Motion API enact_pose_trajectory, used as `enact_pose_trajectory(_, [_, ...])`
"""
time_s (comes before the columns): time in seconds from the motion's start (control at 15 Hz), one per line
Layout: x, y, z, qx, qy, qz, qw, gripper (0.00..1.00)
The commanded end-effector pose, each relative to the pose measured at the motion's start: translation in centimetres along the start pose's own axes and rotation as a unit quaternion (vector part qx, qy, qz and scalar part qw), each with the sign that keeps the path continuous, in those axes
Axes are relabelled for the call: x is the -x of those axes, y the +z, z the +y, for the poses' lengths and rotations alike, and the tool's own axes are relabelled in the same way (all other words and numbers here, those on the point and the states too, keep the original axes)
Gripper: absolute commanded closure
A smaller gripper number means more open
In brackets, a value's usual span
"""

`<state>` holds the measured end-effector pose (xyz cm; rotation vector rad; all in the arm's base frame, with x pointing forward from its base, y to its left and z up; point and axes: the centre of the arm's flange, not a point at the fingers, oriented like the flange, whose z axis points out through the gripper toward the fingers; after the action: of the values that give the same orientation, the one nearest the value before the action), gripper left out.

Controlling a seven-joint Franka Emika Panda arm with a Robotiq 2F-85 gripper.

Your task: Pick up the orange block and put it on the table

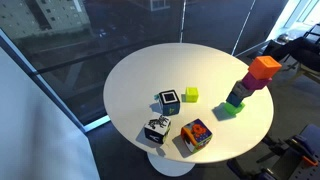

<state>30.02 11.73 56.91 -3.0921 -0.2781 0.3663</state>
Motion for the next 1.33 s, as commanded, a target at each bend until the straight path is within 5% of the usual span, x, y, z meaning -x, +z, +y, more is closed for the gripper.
enact_pose_trajectory(0.0, [0.0, 0.0, 0.0, 0.000, 0.000, 0.000, 1.0000, 0.00])
enact_pose_trajectory(1.27, [-2.0, -0.5, 3.5, 0.047, 0.039, 0.036, 0.9975, 0.00])
